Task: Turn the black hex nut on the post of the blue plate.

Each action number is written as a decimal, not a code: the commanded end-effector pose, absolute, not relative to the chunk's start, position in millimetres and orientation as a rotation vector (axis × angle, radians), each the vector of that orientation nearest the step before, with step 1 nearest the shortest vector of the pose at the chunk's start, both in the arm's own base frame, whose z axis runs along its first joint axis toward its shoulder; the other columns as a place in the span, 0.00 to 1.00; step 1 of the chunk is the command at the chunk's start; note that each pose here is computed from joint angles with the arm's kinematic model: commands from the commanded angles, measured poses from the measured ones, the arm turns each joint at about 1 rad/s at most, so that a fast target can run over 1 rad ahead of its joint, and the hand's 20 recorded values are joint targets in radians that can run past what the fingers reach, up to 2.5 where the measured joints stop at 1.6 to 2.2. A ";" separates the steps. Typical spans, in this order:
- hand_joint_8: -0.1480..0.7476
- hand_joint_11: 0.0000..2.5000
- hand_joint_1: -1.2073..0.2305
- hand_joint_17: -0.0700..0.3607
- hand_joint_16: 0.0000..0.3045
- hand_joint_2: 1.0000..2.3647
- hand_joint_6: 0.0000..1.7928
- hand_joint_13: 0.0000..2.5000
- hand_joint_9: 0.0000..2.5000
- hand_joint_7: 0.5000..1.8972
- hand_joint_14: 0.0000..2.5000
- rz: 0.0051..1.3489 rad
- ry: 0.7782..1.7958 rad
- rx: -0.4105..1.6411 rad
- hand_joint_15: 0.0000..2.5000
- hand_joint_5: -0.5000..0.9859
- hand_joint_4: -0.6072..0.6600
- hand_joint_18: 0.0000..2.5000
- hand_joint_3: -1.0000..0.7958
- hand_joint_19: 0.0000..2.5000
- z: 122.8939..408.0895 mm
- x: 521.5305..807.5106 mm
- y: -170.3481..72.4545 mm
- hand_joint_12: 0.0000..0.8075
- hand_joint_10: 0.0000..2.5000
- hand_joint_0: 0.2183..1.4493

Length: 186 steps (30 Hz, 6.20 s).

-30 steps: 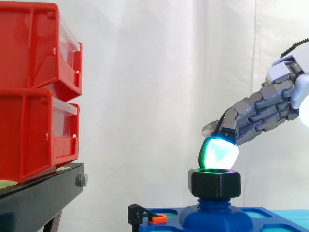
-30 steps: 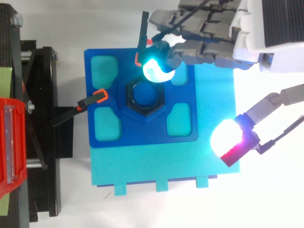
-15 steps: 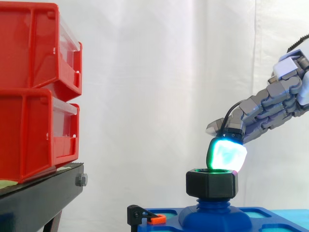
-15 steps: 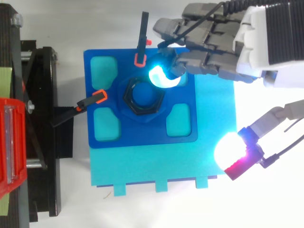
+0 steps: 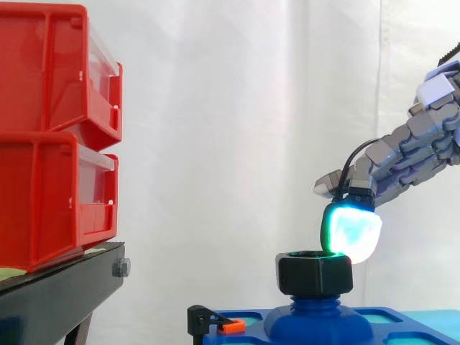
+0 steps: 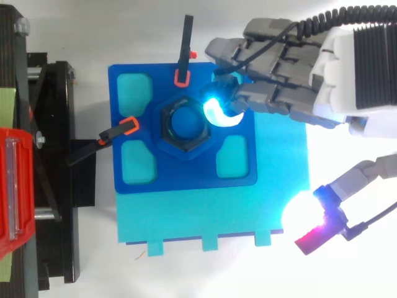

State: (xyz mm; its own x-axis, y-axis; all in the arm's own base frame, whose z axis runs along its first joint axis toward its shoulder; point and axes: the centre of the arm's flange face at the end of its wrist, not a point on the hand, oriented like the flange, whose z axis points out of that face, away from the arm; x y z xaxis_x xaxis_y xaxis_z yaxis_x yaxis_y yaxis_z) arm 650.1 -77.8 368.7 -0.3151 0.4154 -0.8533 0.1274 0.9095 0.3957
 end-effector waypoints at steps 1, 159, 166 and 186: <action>0.41 0.00 0.51 0.45 0.18 0.00 0.28 0.07 0.00 0.21 0.00 0.298 1.890 0.408 0.00 0.17 0.65 0.03 0.28 0.01 372.8 647.7 -72.6 0.47 0.00 0.10; 0.33 0.00 0.36 0.39 0.14 0.00 0.28 0.00 0.00 0.18 0.00 0.416 1.657 0.299 0.00 0.15 0.60 0.00 0.28 0.00 298.0 719.9 -125.6 0.37 0.00 0.19; 0.33 0.00 0.39 0.39 0.14 0.00 0.28 0.00 0.00 0.23 0.00 0.421 1.663 0.295 0.00 0.16 0.62 0.00 0.28 0.00 297.6 718.1 -130.7 0.37 0.00 0.18; 0.35 0.00 0.43 0.39 0.15 0.00 0.28 0.00 0.00 0.26 0.00 0.426 1.664 0.269 0.00 0.17 0.65 0.00 0.28 0.00 299.1 713.7 -148.8 0.38 0.00 0.17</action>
